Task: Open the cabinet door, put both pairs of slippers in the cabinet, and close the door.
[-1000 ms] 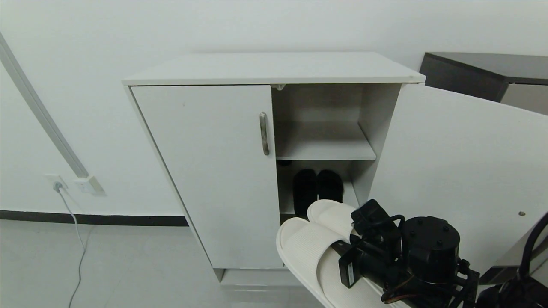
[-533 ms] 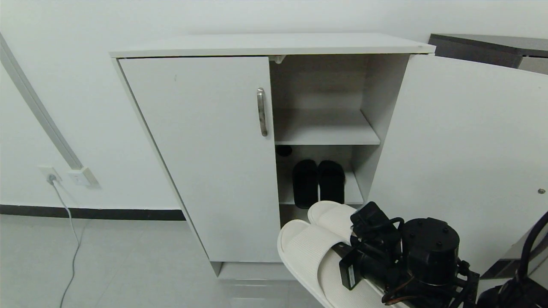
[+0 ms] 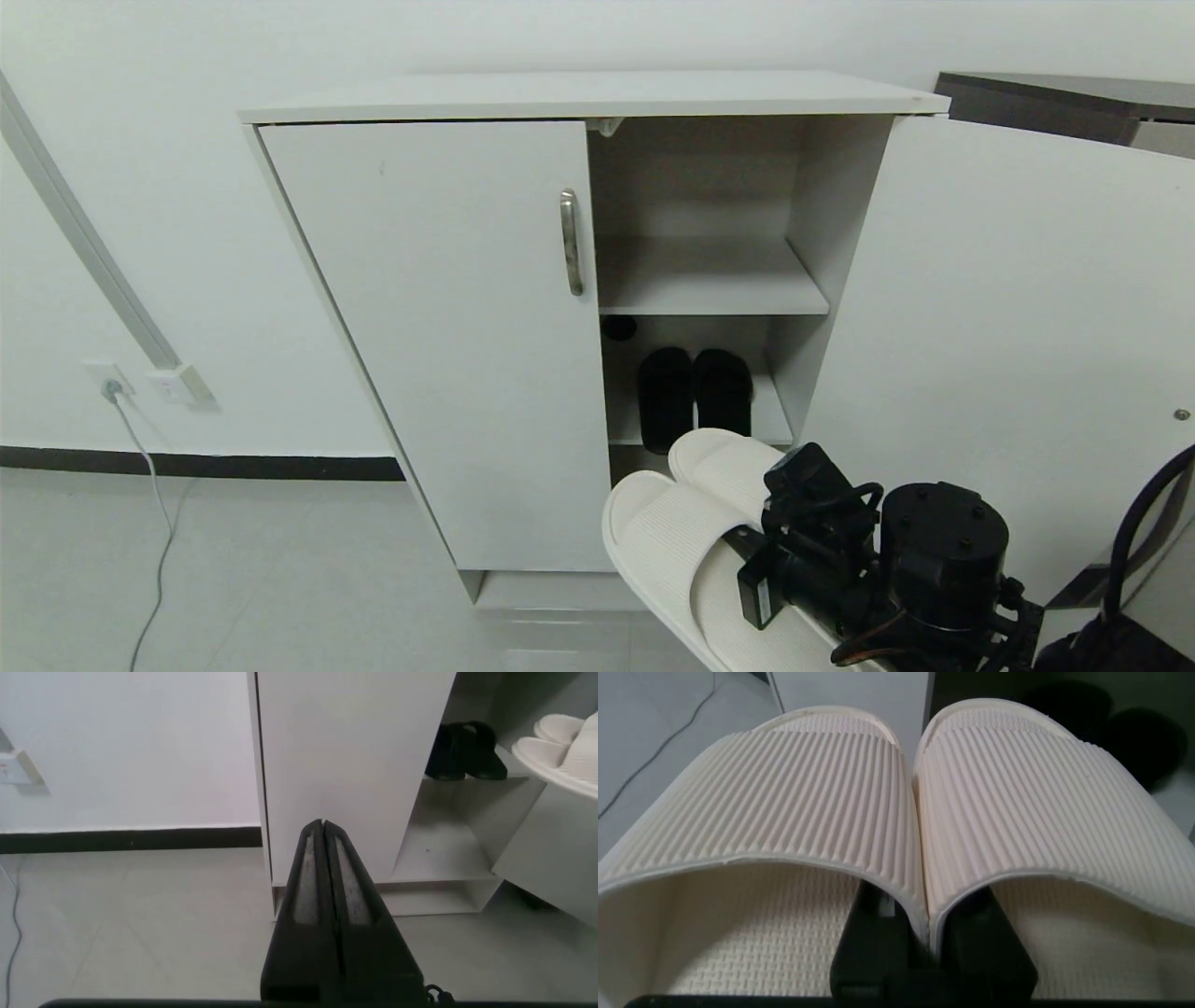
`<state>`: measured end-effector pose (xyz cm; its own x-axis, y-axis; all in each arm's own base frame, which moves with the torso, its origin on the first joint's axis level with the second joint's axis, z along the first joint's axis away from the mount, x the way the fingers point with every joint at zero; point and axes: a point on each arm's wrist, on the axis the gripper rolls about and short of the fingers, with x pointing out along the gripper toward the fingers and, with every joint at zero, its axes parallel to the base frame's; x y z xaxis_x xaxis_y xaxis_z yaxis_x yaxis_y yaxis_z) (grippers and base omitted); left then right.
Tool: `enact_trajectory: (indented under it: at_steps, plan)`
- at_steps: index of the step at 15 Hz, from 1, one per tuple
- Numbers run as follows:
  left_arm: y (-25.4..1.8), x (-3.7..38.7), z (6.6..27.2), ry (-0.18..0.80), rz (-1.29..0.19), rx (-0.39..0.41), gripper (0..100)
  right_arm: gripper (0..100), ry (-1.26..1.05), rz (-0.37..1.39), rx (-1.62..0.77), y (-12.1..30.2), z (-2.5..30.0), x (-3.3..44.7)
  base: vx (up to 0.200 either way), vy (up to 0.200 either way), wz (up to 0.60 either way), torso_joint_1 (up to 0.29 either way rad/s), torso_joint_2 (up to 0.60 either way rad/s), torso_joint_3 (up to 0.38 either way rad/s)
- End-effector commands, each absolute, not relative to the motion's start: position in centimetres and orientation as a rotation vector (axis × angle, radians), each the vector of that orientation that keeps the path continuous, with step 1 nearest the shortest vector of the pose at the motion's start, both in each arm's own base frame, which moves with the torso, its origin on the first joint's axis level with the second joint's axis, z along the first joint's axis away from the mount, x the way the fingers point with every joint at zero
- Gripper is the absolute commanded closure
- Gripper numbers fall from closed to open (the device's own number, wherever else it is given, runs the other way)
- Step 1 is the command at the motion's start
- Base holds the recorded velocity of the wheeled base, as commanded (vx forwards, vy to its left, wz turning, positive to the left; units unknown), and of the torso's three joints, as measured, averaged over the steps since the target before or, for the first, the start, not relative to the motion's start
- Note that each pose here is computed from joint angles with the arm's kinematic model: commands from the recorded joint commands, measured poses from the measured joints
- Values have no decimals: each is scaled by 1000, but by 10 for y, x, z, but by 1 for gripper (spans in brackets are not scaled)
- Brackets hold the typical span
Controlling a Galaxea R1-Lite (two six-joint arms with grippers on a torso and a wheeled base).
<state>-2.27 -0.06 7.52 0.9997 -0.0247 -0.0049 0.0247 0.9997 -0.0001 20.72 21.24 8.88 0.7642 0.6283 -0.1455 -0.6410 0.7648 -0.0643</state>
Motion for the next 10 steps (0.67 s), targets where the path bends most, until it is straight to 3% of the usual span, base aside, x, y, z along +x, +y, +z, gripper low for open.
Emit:
enact_trajectory:
  at_steps: [1,3,6,10]
  plan:
    - [-1,-23,75,5,-25,0,100,100,137,693,-125,216,76,210,0,0,0,0,0,0]
    - [-1,-23,75,5,-25,0,100,100,131,694,-136,215,73,209,0,0,0,0,0,0]
    - [-1,-23,75,5,-25,0,100,100,105,696,-125,216,74,209,0,0,-600,4,4,4]
    - [-1,-23,75,5,-25,0,100,100,65,704,-113,222,71,210,0,0,0,0,0,0]
